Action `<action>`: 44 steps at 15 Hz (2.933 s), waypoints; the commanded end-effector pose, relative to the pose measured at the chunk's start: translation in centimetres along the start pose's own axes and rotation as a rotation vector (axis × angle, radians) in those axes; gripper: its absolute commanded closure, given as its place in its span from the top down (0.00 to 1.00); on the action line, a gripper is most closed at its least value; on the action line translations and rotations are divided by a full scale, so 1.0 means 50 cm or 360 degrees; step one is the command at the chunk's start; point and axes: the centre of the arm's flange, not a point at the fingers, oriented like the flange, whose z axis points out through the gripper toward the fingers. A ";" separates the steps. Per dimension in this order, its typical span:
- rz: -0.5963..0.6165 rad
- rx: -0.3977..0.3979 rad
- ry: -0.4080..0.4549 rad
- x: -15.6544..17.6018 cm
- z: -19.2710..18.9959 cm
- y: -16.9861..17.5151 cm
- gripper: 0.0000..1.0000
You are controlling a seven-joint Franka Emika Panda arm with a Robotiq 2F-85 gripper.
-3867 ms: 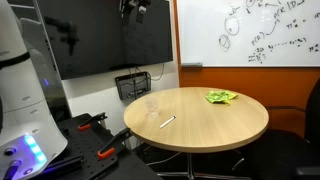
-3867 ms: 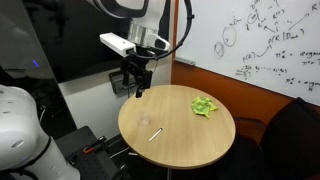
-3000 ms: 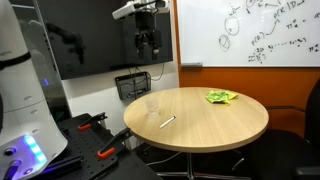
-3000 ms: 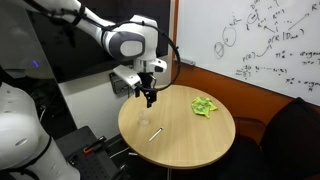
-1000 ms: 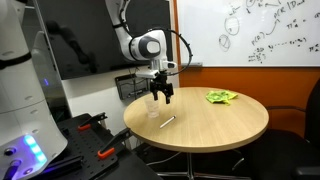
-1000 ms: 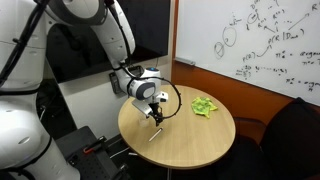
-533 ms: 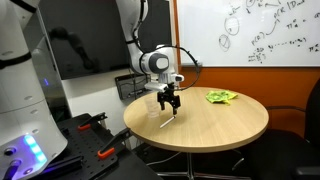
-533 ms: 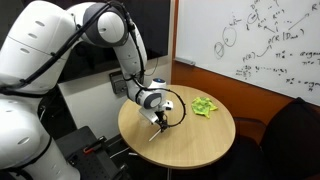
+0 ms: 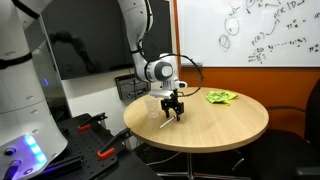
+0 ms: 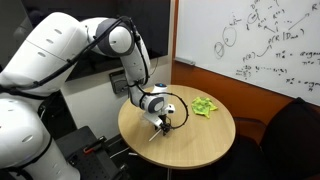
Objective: Put the pen in the cup
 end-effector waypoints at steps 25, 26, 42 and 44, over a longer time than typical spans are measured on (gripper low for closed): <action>-0.0962 0.0633 0.0372 -0.024 -0.276 -0.017 0.04; -0.0998 0.0664 0.0387 -0.031 -0.280 -0.015 0.04; -0.1022 0.0915 0.0619 -0.015 -0.301 -0.038 0.04; -0.1125 0.0969 0.0737 -0.013 -0.299 -0.039 0.04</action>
